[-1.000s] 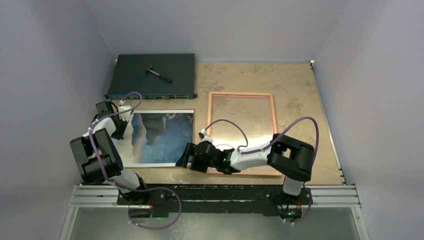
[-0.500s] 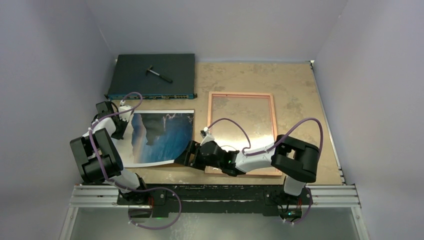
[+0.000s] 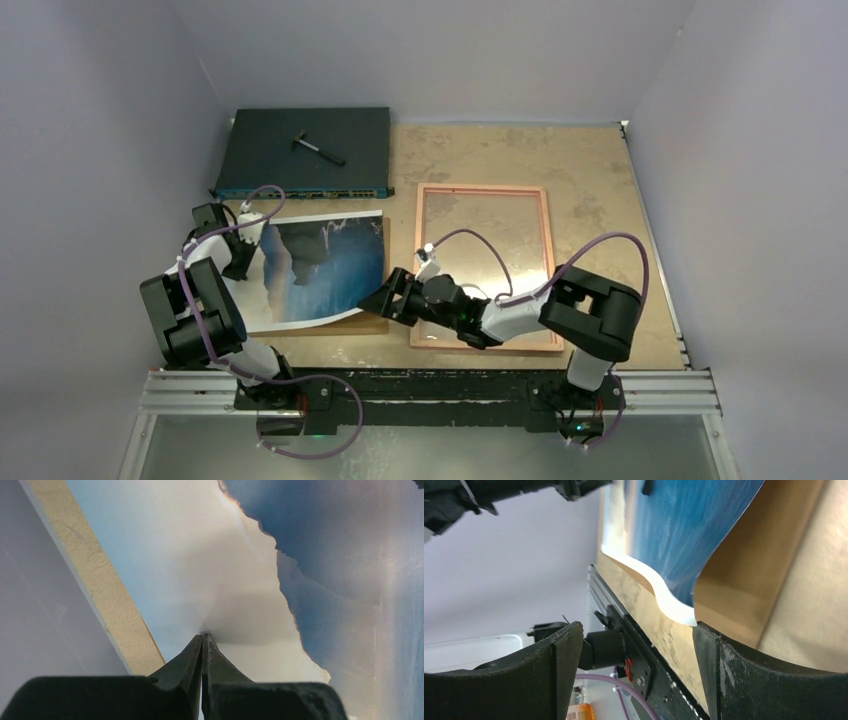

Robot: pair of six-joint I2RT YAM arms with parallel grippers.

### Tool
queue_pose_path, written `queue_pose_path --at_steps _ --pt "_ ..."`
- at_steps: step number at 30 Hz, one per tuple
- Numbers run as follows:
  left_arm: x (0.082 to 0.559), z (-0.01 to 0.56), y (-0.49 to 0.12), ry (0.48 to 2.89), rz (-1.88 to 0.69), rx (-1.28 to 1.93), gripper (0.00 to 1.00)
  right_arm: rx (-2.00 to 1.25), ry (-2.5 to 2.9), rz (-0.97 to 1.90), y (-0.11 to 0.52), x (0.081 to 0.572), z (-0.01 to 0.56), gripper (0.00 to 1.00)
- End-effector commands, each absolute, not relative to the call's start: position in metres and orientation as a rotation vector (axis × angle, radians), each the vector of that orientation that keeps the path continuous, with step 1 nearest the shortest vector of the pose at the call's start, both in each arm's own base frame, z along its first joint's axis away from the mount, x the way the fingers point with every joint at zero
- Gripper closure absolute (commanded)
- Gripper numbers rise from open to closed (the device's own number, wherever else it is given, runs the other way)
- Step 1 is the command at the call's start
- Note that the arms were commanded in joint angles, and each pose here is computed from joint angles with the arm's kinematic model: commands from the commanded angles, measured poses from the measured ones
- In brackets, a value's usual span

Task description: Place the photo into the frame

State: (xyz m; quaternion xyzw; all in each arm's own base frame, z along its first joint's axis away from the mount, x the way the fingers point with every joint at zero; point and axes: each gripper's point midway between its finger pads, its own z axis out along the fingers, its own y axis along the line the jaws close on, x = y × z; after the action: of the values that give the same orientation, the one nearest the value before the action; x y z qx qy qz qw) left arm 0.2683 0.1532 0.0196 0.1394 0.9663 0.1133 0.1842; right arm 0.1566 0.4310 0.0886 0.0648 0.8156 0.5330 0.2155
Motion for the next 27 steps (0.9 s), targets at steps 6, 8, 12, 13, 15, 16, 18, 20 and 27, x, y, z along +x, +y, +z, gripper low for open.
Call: queue_pose_path --at_steps 6,8,12,13,15,16,18,20,27 --pt "0.245 0.01 0.135 2.802 0.211 0.435 1.0 0.061 2.1 1.648 0.452 0.17 0.111 0.18" --pt "0.245 0.01 0.136 2.803 0.212 0.435 1.0 0.063 2.092 1.652 0.453 0.173 0.11 0.18" --pt "0.245 0.011 0.136 2.803 0.212 0.436 1.0 0.015 2.027 1.666 0.451 0.181 0.119 0.18" --pt "0.245 0.011 0.135 2.802 0.212 0.437 1.0 -0.018 1.996 1.678 0.451 0.184 0.125 0.18" --pt "0.245 0.011 0.135 2.804 0.209 0.437 1.0 -0.076 1.952 1.705 0.452 0.19 0.133 0.17" --pt "0.245 0.011 0.135 2.804 0.206 0.438 1.0 -0.1 1.943 1.715 0.453 0.193 0.134 0.17" --pt "0.245 0.011 0.135 2.806 0.203 0.438 1.0 -0.137 1.945 1.726 0.456 0.199 0.13 0.17" --pt "0.246 0.012 0.135 2.802 0.199 0.439 1.0 -0.161 1.958 1.729 0.462 0.201 0.126 0.17" --pt "0.246 0.013 0.135 2.803 0.202 0.445 1.0 -0.155 2.061 1.657 0.476 0.213 0.107 0.18"
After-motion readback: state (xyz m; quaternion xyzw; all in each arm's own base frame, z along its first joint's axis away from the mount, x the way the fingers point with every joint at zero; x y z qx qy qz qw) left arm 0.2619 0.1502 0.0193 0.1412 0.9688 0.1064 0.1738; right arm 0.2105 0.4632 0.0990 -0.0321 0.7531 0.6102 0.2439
